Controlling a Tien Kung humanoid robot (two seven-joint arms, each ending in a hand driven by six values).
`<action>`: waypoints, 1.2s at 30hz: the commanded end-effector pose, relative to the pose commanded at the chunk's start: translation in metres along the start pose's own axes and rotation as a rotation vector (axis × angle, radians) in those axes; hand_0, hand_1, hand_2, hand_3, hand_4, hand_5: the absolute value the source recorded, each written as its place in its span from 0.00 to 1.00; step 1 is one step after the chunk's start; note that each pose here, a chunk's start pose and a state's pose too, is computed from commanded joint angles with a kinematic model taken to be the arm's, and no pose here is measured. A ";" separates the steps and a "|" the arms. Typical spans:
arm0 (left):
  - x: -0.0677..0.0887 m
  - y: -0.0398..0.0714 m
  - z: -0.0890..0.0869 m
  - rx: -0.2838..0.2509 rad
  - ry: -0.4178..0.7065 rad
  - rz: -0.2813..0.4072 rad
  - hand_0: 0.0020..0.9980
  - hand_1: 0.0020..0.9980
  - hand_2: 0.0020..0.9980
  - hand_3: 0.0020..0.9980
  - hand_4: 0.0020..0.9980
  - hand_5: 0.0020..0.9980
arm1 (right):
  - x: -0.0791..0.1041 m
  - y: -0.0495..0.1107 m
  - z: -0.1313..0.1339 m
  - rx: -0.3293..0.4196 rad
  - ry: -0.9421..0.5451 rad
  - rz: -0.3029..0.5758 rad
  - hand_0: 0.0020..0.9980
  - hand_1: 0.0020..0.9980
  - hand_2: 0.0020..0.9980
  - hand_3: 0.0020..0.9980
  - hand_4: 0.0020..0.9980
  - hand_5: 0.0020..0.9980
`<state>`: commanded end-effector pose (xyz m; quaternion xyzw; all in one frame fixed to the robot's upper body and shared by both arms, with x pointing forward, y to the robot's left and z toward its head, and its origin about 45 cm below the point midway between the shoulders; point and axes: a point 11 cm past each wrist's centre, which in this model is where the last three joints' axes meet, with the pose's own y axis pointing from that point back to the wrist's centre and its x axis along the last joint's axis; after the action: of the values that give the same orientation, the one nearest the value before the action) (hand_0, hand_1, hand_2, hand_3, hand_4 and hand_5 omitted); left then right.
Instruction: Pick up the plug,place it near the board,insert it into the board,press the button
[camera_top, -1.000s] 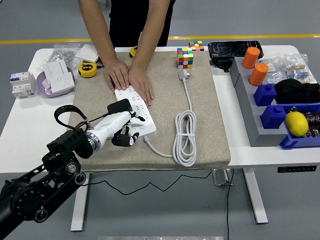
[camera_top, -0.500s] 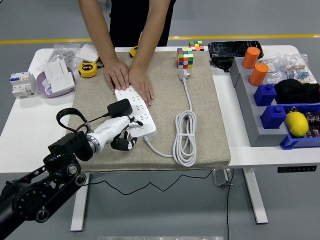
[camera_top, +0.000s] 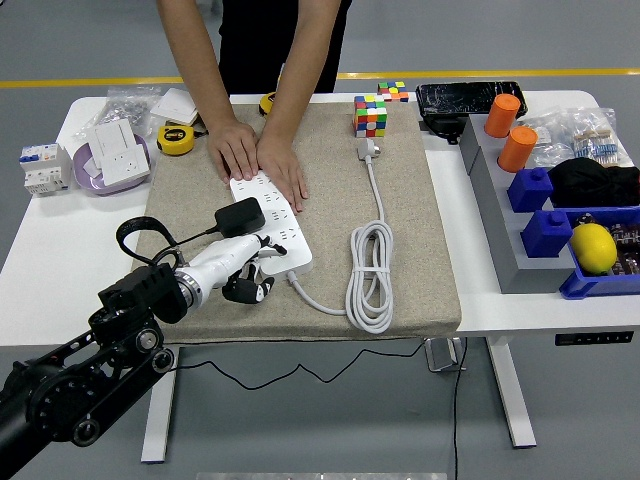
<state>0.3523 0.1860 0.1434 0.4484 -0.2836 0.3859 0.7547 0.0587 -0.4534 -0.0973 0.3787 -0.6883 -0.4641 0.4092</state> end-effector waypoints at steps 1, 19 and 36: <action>0.000 0.000 0.000 0.002 -0.001 -0.002 0.12 0.03 0.14 0.80 0.55 0.00 | 0.000 0.000 0.000 0.000 0.000 0.000 0.83 0.74 0.72 0.75 1.00 0.74; -0.005 0.001 -0.002 0.027 -0.036 -0.031 0.12 0.03 0.14 0.80 0.55 0.00 | 0.000 0.000 0.000 0.001 -0.001 0.000 0.84 0.74 0.72 0.75 1.00 0.74; 0.024 0.011 0.021 -0.071 0.003 0.055 0.12 0.03 0.14 0.78 0.55 0.00 | 0.000 0.000 0.002 -0.004 0.000 0.001 0.84 0.74 0.72 0.75 1.00 0.73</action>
<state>0.3540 0.1786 0.1757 0.4129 -0.3081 0.3971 0.7595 0.0570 -0.4531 -0.0976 0.3774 -0.6878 -0.4651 0.4101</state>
